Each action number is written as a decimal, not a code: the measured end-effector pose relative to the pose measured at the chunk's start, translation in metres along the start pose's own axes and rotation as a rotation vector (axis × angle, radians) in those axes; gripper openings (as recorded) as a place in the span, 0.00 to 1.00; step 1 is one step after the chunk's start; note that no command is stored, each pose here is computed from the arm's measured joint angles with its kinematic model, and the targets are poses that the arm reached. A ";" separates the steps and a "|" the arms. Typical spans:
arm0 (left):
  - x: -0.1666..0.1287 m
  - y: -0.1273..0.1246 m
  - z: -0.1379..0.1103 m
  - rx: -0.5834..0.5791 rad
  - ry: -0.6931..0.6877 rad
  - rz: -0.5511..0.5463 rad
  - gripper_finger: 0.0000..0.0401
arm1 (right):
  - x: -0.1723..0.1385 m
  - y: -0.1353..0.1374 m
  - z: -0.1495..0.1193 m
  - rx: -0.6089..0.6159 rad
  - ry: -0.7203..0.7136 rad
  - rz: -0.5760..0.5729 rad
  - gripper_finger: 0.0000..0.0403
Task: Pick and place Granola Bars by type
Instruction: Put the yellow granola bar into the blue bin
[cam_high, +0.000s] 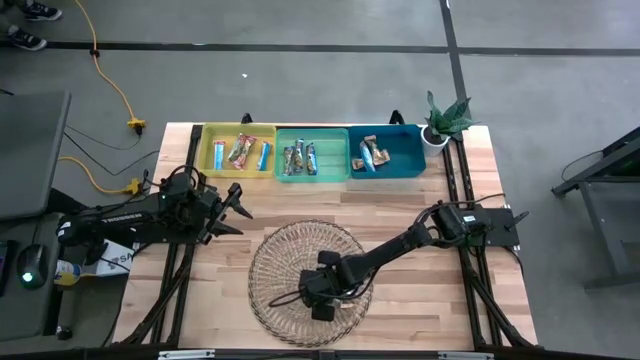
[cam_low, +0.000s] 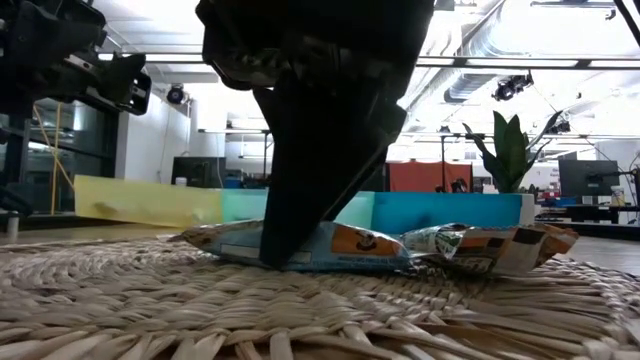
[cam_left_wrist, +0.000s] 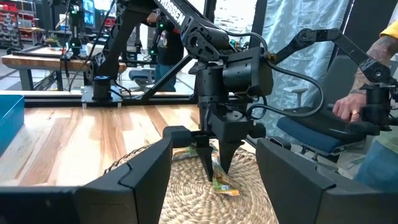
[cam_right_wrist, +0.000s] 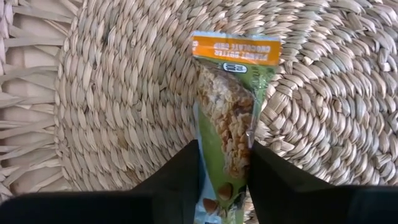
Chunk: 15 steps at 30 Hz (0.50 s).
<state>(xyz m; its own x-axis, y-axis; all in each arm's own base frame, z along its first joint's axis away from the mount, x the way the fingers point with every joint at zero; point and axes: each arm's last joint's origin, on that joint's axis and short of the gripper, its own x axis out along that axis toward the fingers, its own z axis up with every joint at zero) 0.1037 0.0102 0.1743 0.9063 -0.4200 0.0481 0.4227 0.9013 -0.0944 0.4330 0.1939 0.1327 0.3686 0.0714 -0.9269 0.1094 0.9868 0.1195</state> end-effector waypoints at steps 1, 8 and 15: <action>0.000 0.000 0.000 0.000 0.000 0.000 0.57 | 0.000 0.000 0.000 0.001 0.001 0.002 0.26; 0.000 0.000 0.000 0.000 0.000 0.000 0.57 | -0.004 -0.001 0.001 0.002 -0.012 -0.004 0.19; 0.000 0.000 0.000 0.000 0.000 0.000 0.57 | -0.020 -0.001 0.006 -0.012 -0.033 0.028 0.17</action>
<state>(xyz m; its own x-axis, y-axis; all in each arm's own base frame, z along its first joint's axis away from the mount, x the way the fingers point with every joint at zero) 0.1037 0.0102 0.1743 0.9064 -0.4197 0.0480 0.4224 0.9015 -0.0946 0.4313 0.1901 0.1534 0.4017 0.0943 -0.9109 0.0872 0.9862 0.1406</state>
